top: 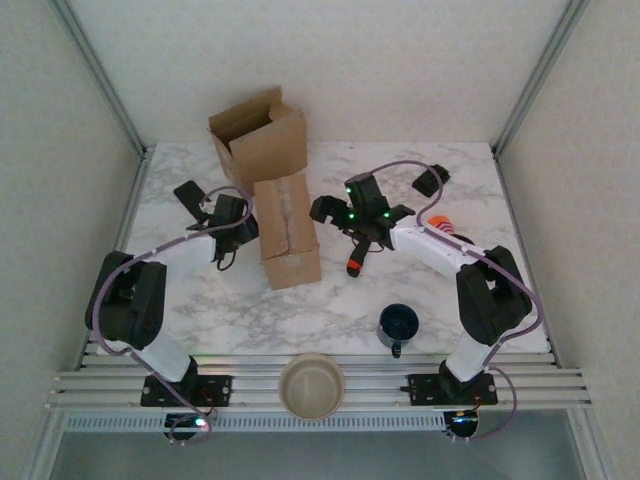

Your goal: Unpack the express box

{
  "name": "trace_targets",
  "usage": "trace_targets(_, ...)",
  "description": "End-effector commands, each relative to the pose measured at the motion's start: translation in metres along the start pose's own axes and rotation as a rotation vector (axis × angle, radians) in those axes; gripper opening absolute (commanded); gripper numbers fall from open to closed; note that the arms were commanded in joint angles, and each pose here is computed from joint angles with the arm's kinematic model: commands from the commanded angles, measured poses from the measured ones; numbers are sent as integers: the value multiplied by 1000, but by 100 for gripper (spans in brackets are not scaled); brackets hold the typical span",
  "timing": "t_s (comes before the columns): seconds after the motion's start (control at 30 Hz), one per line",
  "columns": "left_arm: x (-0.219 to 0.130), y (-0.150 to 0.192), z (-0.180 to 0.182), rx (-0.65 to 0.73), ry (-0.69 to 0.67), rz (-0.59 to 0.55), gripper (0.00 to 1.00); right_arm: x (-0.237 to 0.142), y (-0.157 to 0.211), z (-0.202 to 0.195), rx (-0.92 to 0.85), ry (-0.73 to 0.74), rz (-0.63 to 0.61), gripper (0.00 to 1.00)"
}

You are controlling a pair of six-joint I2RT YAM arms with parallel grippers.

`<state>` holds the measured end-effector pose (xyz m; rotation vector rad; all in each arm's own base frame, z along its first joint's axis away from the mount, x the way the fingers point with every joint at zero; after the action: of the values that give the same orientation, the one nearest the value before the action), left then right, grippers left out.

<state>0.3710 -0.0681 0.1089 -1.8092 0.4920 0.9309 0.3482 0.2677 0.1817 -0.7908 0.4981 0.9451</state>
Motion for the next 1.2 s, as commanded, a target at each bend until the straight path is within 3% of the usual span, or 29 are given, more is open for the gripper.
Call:
trace_targets(0.0,-25,-33,-39,-3,170,-88,93,-1,21,-14,-35,79,46,99)
trace_targets(0.17,-38,-55,-31,34,59,-144,96,-20,14,-12,-88,119,-21,99)
trace_targets(0.33,-84,-87,-7,28,-134,-267,100,-35,6,12,-200,56,-5,99)
trace_targets(0.5,-126,-95,-5,43,-128,-318,100,-25,11,31,-211,-64,67,99)
trace_targets(0.77,-162,-55,-65,341,94,-256,100,11,12,27,-145,-57,98,99)
trace_targets(1.03,-176,-23,-85,514,116,-199,100,41,19,16,-54,-67,120,86)
trace_targets(1.17,-164,-14,-80,584,-15,-169,100,39,23,14,-44,-72,122,82)
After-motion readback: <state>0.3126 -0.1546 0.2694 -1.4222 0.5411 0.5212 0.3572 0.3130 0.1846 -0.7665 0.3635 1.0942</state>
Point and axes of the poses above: each hand's point on the last joint's axis, 136 mm out from that joint toward the fingers, its own x axis out along the fingers, its own z axis along the line the jaws close on, y = z × x, the point moved 5 cm from there along -x, back along the fingers, and after that the axes turned 4 degrees about x, right-handed, at the moved point
